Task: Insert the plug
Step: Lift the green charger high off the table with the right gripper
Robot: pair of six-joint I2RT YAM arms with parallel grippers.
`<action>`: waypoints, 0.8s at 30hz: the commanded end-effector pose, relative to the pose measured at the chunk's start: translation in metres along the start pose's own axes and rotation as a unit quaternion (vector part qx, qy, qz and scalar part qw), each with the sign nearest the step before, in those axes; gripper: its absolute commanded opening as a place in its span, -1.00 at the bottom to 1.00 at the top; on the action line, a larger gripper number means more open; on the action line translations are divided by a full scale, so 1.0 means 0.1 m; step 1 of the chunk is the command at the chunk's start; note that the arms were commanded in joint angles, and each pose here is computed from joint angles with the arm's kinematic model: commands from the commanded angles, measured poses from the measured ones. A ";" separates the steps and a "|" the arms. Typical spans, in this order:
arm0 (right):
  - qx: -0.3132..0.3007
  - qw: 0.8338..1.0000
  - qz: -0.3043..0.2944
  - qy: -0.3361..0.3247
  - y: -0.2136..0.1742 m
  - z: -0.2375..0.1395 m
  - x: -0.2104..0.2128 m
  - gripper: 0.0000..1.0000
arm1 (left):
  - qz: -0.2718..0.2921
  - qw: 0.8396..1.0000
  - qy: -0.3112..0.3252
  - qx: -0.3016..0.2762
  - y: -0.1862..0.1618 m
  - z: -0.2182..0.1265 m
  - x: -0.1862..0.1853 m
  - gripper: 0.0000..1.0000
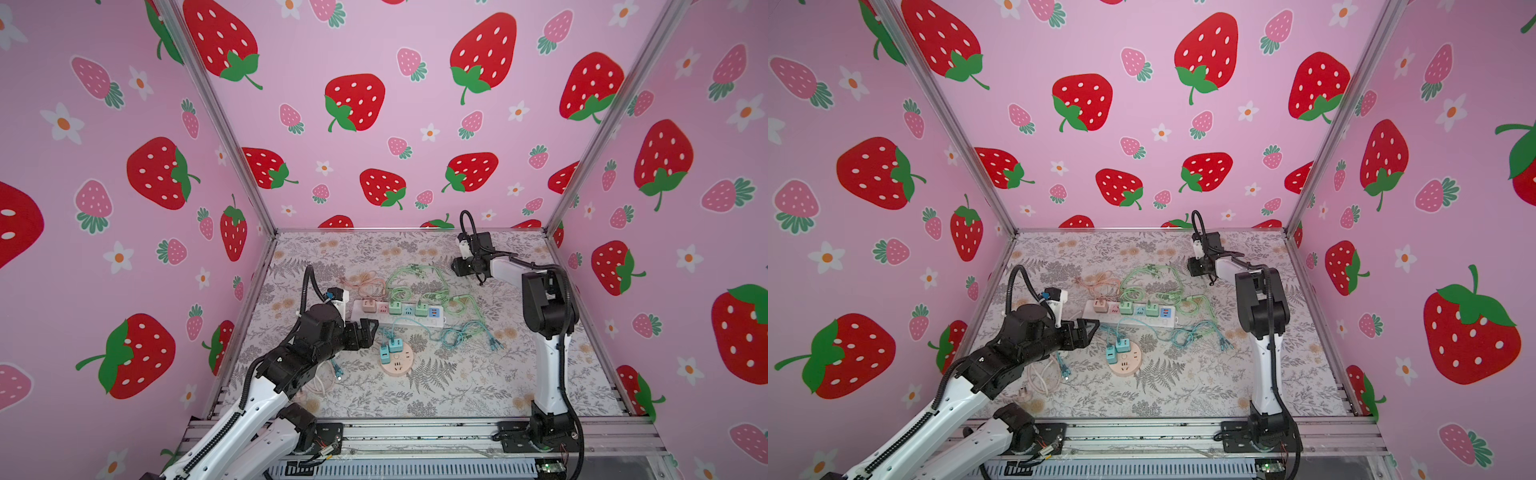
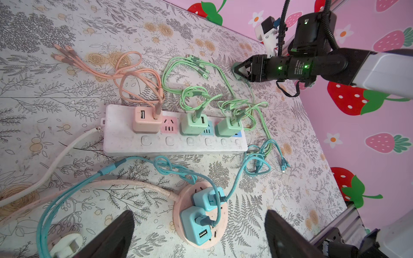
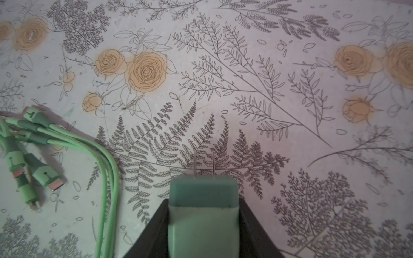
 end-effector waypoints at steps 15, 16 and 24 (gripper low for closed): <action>-0.099 0.993 -0.054 -0.034 0.55 -1.01 0.00 -0.48 | 0.003 1.000 -0.019 -0.019 0.16 -0.10 -0.15 0.87; -0.110 0.991 -0.059 -0.040 0.61 -1.12 0.00 -0.48 | 0.003 1.000 -0.020 -0.017 0.16 -0.10 -0.16 0.87; -0.217 0.968 -0.093 -0.081 1.06 -2.14 0.08 -0.49 | 0.002 1.000 -0.025 -0.010 0.15 -0.07 -0.18 0.87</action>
Point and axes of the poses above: each gripper's point midway between its finger pads, its own z axis out along the fingers, its own x axis along the line the jaws close on, y = z × x, the point moved 1 cm from there along -z, back along the fingers, and after that the axes turned 11 degrees about -z, right-handed, at the moved point
